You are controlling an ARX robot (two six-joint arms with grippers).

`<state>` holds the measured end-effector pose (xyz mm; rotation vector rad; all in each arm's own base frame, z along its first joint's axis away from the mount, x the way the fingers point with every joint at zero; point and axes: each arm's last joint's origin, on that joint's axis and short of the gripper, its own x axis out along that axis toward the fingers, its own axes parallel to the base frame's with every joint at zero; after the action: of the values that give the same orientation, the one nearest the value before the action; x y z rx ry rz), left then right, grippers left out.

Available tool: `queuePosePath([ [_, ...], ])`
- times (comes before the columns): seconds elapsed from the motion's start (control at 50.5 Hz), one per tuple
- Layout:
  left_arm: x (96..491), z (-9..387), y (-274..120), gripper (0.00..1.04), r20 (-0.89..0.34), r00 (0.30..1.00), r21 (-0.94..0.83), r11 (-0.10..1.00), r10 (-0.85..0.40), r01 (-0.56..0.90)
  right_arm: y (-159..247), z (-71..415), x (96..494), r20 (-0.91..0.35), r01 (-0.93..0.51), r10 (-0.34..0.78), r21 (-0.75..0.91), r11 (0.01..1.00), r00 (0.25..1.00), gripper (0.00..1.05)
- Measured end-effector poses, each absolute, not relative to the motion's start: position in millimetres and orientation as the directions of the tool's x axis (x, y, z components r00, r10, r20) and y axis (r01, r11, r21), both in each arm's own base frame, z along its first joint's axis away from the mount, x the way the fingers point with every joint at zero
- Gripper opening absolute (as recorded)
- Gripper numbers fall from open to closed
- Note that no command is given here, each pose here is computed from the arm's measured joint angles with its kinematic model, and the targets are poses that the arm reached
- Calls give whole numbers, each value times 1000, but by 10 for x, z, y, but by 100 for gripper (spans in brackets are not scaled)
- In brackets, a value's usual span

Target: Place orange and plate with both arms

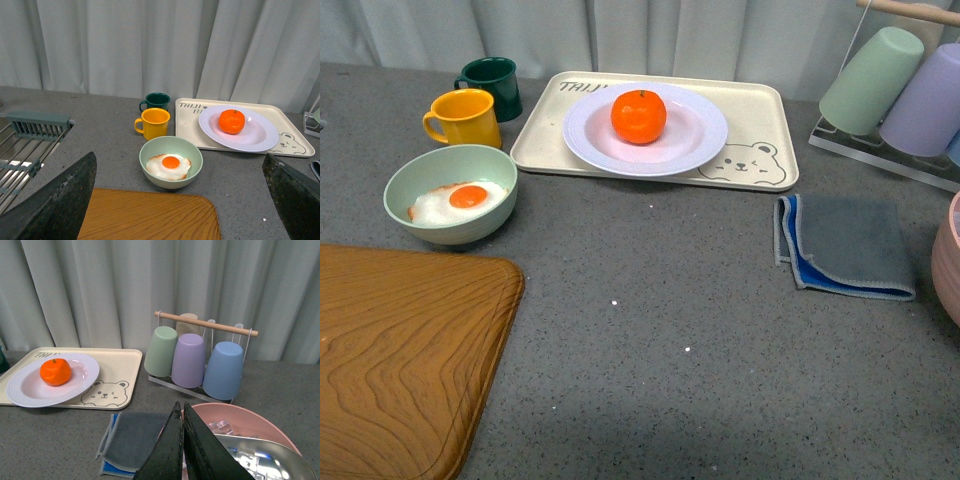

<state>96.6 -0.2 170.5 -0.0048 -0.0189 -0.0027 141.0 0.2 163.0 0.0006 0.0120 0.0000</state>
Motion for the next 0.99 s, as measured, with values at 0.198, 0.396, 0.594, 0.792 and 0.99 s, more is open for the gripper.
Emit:
queuePosePath([
  [0.198, 966, 1705, -2, 98, 19, 1000, -5, 1000, -3, 3, 2, 1655, 1322, -4, 0, 0, 0, 1000, 1000, 1],
  [0.396, 966, 1705, -2, 98, 19, 1000, -5, 1000, -3, 3, 2, 1674, 1255, 3, 0, 0, 1, 1000, 1000, 1],
  [0.594, 966, 1705, -2, 98, 19, 1000, -5, 1000, -3, 3, 2, 1683, 1201, 7, 0, 0, 1, 1000, 1000, 1],
  [0.792, 966, 1705, -2, 98, 19, 1000, -5, 1000, -3, 3, 2, 1685, 1152, 9, 0, 0, 1, 1000, 1000, 1],
  [0.99, 966, 1705, -2, 98, 19, 1000, -5, 1000, -3, 3, 2, 1685, 1121, 9, 0, 0, 0, 1000, 1000, 1],
])
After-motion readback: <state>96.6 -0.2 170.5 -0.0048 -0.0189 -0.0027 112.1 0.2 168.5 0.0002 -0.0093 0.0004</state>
